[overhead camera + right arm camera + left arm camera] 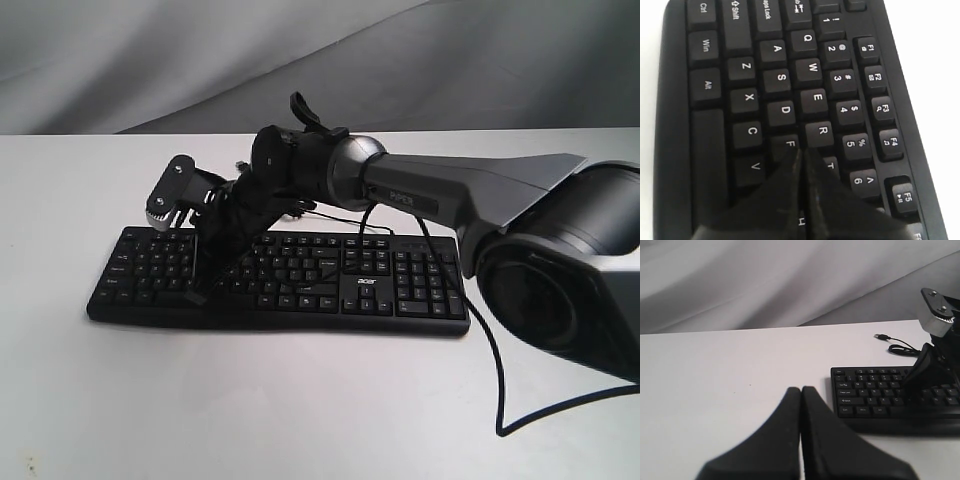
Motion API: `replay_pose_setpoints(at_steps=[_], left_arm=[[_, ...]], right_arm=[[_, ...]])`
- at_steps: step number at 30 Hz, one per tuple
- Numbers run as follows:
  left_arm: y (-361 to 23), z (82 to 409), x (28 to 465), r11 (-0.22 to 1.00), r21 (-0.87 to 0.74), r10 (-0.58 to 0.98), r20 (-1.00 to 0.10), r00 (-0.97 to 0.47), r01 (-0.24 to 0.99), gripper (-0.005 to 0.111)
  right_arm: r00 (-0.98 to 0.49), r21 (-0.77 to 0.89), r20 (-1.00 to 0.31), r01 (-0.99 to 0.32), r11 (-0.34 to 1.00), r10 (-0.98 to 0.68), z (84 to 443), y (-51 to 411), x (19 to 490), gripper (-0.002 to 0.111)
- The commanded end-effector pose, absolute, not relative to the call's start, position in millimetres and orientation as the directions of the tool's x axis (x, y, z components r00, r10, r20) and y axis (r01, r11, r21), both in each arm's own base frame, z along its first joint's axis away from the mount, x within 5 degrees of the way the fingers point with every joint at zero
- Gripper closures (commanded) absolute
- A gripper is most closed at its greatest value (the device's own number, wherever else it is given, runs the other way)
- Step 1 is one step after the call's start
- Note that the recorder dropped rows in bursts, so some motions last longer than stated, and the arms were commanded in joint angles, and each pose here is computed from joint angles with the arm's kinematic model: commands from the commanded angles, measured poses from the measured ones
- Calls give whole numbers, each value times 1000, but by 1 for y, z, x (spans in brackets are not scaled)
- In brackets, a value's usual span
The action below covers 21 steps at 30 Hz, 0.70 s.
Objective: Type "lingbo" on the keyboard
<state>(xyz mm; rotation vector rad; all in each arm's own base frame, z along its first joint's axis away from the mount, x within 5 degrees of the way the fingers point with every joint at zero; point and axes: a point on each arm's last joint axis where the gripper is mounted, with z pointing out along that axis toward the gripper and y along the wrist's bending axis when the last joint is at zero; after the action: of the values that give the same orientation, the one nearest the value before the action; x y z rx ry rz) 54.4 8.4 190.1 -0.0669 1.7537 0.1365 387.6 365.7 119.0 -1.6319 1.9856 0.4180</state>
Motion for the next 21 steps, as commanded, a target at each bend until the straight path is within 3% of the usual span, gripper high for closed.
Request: replay_pose_setpoints(at_steps=[1,11,21], left_arm=[[8,189,54,991,49,26,-983,-180,-122,106],[8,189,54,991,49,26,-983,-180,-122,106],[8,189,54,991,49,26,-983,-180,-122,106]], right_arm=[[-122,-104,-592,-969,226,-797,123,367,389,108],[-135,-83,-580,-971,223,-803,114,367,388,108],[-117,-82,-581,-976,201,-805,138,365,384,108]])
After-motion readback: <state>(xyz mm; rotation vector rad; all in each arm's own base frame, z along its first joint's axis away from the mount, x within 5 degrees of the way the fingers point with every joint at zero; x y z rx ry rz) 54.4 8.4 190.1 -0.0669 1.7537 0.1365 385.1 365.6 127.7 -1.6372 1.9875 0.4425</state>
